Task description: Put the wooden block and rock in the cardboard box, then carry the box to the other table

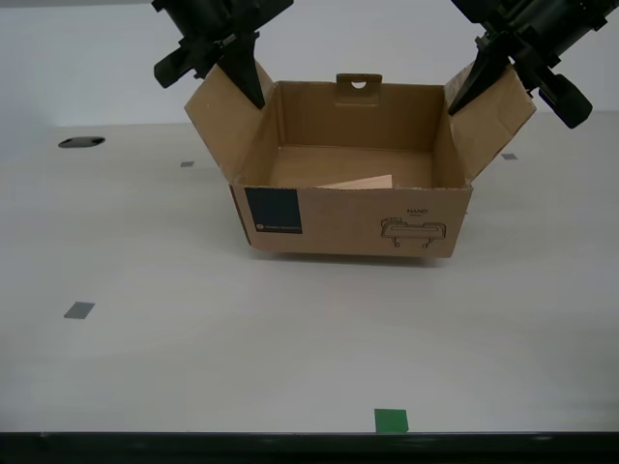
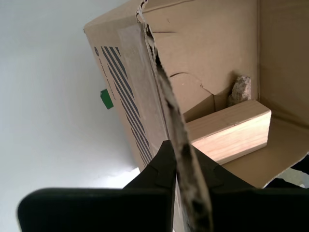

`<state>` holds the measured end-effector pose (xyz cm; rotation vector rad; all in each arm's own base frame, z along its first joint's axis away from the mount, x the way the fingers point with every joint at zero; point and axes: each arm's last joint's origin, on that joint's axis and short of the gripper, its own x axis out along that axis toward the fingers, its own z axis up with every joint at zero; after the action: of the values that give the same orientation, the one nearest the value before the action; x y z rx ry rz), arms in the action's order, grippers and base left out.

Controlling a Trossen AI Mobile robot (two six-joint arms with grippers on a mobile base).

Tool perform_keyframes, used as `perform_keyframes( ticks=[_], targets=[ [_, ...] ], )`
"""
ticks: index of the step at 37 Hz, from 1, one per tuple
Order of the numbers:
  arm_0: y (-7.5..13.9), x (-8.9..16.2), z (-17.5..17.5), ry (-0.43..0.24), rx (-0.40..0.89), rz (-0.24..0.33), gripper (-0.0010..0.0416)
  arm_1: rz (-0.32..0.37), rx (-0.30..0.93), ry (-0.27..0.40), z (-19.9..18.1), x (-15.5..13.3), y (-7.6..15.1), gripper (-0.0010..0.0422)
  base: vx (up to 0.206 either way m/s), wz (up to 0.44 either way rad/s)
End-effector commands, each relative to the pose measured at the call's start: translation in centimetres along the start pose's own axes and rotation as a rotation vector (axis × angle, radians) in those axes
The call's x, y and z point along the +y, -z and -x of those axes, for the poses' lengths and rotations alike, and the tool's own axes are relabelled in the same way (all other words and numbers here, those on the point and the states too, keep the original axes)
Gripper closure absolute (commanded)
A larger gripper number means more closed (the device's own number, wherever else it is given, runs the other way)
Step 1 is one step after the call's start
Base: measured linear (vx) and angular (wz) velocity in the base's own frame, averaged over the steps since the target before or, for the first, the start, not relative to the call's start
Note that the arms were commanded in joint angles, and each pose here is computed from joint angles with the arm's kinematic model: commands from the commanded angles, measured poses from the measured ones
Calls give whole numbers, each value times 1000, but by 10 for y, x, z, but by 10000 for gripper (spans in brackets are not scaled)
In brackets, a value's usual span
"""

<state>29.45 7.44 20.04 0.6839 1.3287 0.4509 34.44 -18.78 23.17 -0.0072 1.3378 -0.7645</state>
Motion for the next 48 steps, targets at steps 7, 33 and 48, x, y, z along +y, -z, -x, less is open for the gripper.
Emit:
perform_keyframes(
  ticks=[7,33,48],
  targets=[
    [0,2,0,-23,12,-4,407,-10,-29,39,9,-7,11,414,0,0],
    [1,2,0,-19,21,-10,407,-6,-19,39,2,-5,16,414,-25,0],
    [1,2,0,-21,18,-9,407,-14,-30,40,2,-6,15,413,-95,5]
  ],
)
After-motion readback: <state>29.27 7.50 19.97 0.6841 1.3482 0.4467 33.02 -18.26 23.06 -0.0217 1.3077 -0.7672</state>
